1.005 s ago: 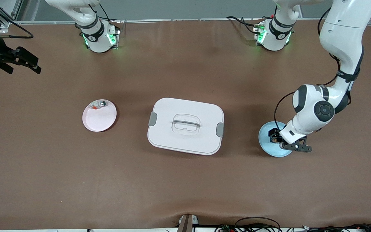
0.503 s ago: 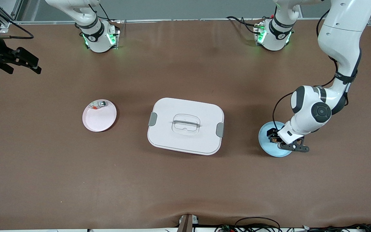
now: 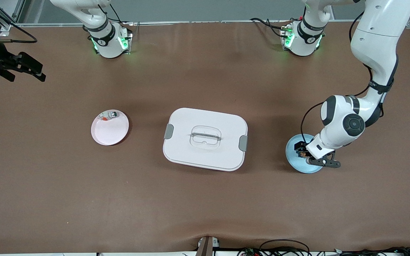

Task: Transfer orange switch to right arm and place
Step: 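Lower the left gripper and close it on the black-orange switch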

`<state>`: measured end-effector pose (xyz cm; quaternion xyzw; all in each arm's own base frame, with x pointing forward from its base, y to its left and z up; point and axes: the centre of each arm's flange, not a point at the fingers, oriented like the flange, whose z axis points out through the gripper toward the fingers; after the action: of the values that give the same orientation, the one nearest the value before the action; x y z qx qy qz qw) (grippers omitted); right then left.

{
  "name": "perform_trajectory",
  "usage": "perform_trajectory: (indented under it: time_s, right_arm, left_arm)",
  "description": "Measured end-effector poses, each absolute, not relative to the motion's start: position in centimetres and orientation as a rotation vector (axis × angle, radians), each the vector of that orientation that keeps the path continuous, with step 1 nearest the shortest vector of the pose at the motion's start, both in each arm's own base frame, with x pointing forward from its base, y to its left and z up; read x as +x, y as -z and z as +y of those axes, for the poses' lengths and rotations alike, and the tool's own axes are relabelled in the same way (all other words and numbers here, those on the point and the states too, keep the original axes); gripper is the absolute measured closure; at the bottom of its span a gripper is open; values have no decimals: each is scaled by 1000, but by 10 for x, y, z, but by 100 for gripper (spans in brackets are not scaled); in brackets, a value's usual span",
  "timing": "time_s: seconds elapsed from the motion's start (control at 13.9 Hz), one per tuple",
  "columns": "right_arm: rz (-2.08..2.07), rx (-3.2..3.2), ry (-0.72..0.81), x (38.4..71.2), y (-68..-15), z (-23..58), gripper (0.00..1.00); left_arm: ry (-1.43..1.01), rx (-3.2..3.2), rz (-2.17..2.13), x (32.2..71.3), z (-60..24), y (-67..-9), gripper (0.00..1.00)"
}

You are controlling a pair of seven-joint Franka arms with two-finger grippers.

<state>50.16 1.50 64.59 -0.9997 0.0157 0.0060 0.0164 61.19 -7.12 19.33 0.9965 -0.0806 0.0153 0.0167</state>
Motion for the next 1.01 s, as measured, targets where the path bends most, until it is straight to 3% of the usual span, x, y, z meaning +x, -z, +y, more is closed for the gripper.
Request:
perform_trajectory:
  time_s: [0.57,1.01]
  right_arm:
    - [56,-3108,-19,502,-646,13,0]
    - [61,-3107,-19,502,-646,12,0]
  left_arm:
    - [-26,3098,-247,610,-70,-185,0]
    - [-18,3099,-246,609,-69,-182,11]
